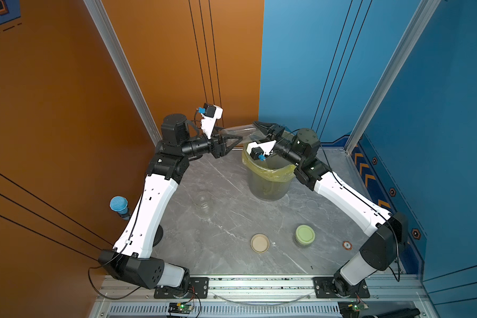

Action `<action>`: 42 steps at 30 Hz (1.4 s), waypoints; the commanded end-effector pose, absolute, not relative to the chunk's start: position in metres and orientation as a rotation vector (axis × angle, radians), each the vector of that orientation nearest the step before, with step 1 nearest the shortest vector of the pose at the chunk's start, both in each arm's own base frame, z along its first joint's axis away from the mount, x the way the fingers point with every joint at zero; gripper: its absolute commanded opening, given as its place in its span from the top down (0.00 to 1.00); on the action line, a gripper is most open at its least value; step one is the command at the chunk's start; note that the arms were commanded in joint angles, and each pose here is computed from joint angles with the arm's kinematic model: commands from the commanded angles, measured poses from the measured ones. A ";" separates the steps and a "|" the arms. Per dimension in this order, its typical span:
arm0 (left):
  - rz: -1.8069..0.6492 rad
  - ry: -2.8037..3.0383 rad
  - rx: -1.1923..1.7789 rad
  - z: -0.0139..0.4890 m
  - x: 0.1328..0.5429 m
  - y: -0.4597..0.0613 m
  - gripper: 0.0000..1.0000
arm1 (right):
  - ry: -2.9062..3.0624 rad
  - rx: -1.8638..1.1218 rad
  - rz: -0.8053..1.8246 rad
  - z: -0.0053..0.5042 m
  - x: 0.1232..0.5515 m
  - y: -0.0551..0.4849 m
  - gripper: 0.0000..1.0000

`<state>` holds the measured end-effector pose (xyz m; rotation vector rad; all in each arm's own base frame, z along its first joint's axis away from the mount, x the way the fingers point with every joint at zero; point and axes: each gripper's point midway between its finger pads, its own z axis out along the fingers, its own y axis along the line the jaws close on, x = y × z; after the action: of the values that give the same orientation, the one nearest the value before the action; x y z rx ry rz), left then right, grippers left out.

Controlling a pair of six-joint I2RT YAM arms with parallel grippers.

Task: Empty moldy tea leaves from jars
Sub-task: Pour the moldy tea leaves from the jar into the trash bin.

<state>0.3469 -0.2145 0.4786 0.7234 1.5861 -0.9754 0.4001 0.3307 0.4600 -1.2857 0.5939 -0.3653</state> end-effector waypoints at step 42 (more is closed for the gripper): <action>-0.547 1.070 0.521 0.530 0.341 -0.183 0.56 | 1.386 0.173 1.557 0.528 0.395 0.228 0.00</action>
<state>0.3619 -0.1909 0.4950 0.5455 1.2465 -0.6375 0.3986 0.2048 0.5242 0.0372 1.3988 1.1888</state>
